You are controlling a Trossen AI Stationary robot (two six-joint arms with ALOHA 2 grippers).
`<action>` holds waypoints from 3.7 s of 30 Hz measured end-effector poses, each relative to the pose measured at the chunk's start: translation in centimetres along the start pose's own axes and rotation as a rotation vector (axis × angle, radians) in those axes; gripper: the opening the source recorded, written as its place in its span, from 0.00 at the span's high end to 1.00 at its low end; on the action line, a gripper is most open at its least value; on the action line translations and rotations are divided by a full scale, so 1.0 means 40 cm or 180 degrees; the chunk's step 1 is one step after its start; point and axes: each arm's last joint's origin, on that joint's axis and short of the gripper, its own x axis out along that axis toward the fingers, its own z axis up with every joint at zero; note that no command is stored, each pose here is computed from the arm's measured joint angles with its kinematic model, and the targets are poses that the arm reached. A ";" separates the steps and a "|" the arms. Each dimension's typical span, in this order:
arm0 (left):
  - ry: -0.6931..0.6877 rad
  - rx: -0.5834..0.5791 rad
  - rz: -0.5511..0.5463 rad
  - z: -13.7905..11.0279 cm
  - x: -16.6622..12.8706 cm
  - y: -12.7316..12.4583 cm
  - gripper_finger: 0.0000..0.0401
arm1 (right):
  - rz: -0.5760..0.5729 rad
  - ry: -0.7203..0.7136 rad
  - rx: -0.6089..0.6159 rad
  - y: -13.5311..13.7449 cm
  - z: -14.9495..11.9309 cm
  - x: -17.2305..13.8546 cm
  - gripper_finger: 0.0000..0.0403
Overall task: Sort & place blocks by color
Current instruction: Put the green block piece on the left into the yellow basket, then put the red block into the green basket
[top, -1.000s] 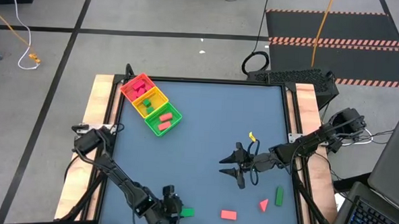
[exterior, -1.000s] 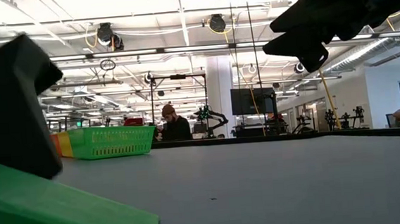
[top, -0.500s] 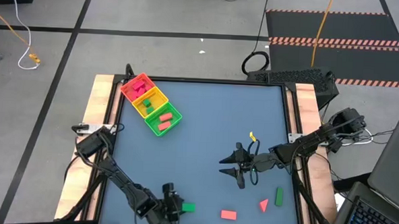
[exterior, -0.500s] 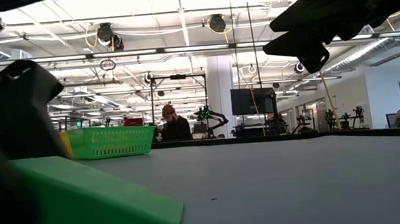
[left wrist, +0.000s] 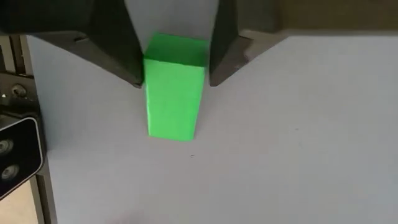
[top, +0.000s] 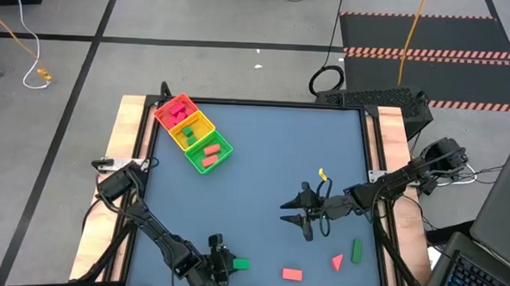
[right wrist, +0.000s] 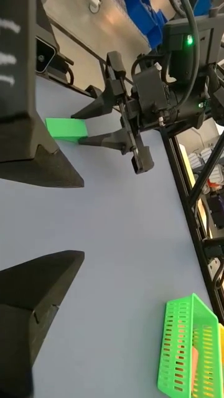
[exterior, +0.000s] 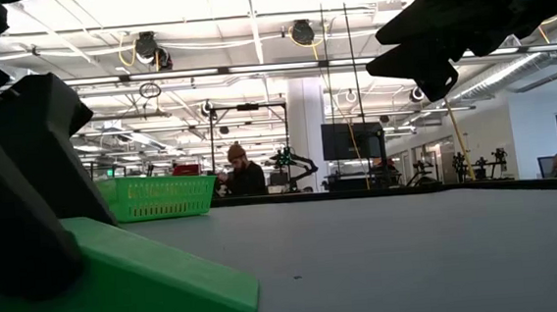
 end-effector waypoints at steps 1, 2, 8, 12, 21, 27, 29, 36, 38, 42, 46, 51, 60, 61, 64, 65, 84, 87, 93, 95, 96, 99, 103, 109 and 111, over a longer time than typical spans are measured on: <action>0.0000 -0.0001 0.0001 0.000 0.000 0.000 0.60 | 0.0000 0.0001 0.0000 0.000 0.000 0.000 0.58; -0.0001 -0.0010 -0.0001 0.000 0.000 0.000 0.65 | 0.0000 0.0001 0.0001 0.000 0.000 0.000 0.58; -0.0001 -0.0016 -0.0003 0.000 -0.001 -0.001 0.68 | 0.0000 0.0001 -0.0003 0.000 0.000 0.000 0.58; 0.0031 0.0000 0.0053 0.003 0.003 0.008 0.68 | -0.0001 0.0000 -0.0009 0.000 0.000 0.000 0.58; -0.0015 0.0099 0.0427 0.120 -0.090 0.087 0.68 | -0.0072 -0.0025 -0.0013 -0.002 0.000 0.000 0.58; -0.0203 0.0110 0.1123 0.233 -0.224 0.216 0.68 | -0.0070 -0.0026 -0.0016 -0.002 0.000 0.000 0.58; -0.0193 0.0066 0.1363 0.262 -0.263 0.271 0.68 | -0.0064 -0.0037 -0.0021 -0.001 0.001 0.000 0.58; 0.0086 -0.0175 0.2021 0.329 -0.351 0.459 0.68 | -0.0073 -0.0037 -0.0023 -0.002 0.001 0.000 0.58; 0.0257 -0.0238 0.2223 0.333 -0.373 0.510 0.68 | -0.0072 -0.0038 -0.0023 -0.002 0.001 0.000 0.58; 0.0646 -0.0508 0.2545 0.337 -0.409 0.607 0.68 | -0.0073 -0.0038 -0.0031 -0.002 0.001 0.000 0.58; 0.0920 -0.0776 0.2705 0.346 -0.419 0.692 0.68 | -0.0071 -0.0045 -0.0030 -0.001 0.001 0.000 0.58; 0.1202 -0.1002 0.2875 0.356 -0.419 0.801 0.68 | -0.0063 -0.0059 -0.0025 -0.001 0.002 0.000 0.58; 0.1551 -0.1490 0.2278 0.346 -0.412 0.967 0.68 | -0.0064 -0.0056 -0.0026 -0.001 0.002 0.000 0.58; 0.1565 -0.1538 0.2227 0.340 -0.413 0.979 0.68 | -0.0065 -0.0054 -0.0027 -0.001 0.002 0.000 0.58; 0.1585 -0.1625 0.2281 0.316 -0.408 1.012 0.66 | -0.0075 -0.0030 -0.0036 -0.002 0.000 0.000 0.58; 0.1620 -0.1658 0.2300 0.303 -0.402 1.020 0.66 | -0.0071 -0.0030 -0.0035 -0.002 0.000 0.000 0.58; 0.1602 -0.1683 0.2289 0.194 -0.314 1.026 0.55 | -0.0071 -0.0035 -0.0057 -0.002 0.001 0.000 0.58; 0.1567 -0.1689 0.2289 0.196 -0.312 1.024 0.47 | -0.0072 -0.0036 -0.0043 -0.002 0.001 0.000 0.58; 0.1556 -0.1692 0.2286 0.197 -0.312 1.025 0.32 | -0.0074 -0.0037 -0.0044 -0.002 0.001 0.000 0.58; 0.1541 -0.1713 0.2191 0.199 -0.311 1.021 0.28 | -0.0074 -0.0037 -0.0047 -0.002 0.001 0.000 0.58; 0.1510 -0.1709 0.2134 0.201 -0.310 1.017 0.27 | -0.0074 -0.0037 -0.0055 -0.002 0.001 0.000 0.58; 0.1337 -0.1663 0.1984 0.223 -0.302 1.003 0.25 | -0.0078 -0.0038 -0.0056 -0.002 0.001 0.000 0.58; 0.1029 -0.1468 0.1841 0.281 -0.299 0.967 0.26 | -0.0078 -0.0037 -0.0057 -0.002 0.001 0.000 0.58; 0.0298 -0.1093 0.1416 0.399 -0.302 0.860 0.31 | -0.0182 -0.0028 -0.0076 -0.006 -0.007 0.007 0.58; 0.0011 -0.0937 0.1076 0.427 -0.294 0.803 0.33 | -0.0191 -0.0014 -0.0081 -0.008 -0.011 0.010 0.58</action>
